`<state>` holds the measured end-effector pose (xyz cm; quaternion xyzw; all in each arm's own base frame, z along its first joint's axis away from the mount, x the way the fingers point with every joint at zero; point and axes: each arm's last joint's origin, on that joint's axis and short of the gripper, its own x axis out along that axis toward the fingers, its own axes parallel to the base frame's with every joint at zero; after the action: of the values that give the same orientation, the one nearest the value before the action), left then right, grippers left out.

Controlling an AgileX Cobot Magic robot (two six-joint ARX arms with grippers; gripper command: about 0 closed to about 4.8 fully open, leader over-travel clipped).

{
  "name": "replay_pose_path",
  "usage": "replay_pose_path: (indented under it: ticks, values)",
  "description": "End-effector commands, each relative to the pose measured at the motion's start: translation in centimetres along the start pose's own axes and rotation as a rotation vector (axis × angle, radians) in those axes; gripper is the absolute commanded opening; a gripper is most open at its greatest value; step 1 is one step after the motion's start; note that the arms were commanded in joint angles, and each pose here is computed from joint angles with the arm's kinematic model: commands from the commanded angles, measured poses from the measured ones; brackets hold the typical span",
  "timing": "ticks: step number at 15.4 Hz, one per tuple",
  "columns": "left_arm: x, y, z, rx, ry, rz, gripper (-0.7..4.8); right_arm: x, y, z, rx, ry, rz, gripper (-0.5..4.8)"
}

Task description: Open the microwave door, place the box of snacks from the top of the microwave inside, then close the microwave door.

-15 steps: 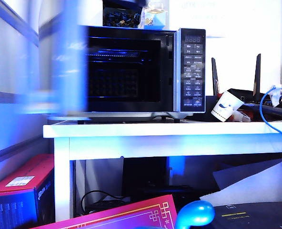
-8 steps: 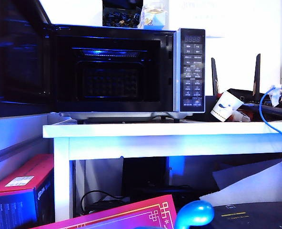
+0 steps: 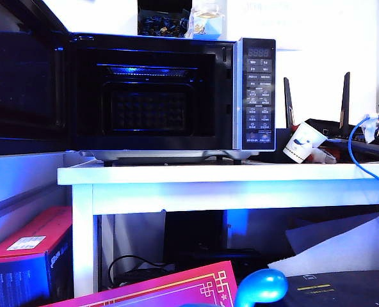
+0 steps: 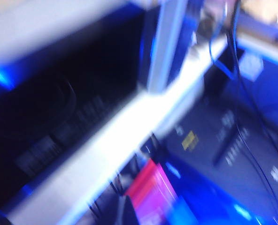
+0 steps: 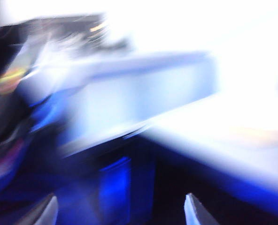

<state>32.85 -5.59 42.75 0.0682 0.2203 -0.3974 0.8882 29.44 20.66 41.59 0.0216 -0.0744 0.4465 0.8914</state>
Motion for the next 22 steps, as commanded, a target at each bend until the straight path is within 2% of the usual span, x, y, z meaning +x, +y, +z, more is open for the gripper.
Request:
replay_pose_path:
  ticks: [1,3,6,9,13,16,22]
  values:
    - [0.4,0.1,-0.4,0.018,-0.001,-0.013,-0.05,0.0,-1.0,1.5,-0.167,-0.171,-0.316,4.79]
    - [0.4,0.0,-0.1,0.037,-0.037,-0.042,-0.05,0.7,-1.8,0.7,-0.163,-0.222,-0.458,4.79]
    - [0.3,0.0,-0.1,0.037,-0.038,-0.044,-0.05,2.6,-3.1,-1.8,-0.232,-0.17,-0.553,4.79]
    - [0.3,0.0,-0.1,0.038,-0.039,-0.044,-0.05,4.8,-4.2,-1.7,-0.233,-0.184,-0.573,4.79]
    - [0.3,0.0,-0.1,0.048,-0.041,-0.042,-0.05,6.5,-7.0,-0.8,-0.241,-0.19,-0.644,4.79]
    - [0.3,0.1,0.0,0.068,-0.048,-0.039,-0.05,7.7,-8.8,-0.4,-0.25,-0.165,-0.645,4.79]
    - [0.3,0.1,0.0,0.07,-0.051,-0.039,-0.05,9.8,-10.6,-1.9,-0.249,-0.109,-0.64,4.79]
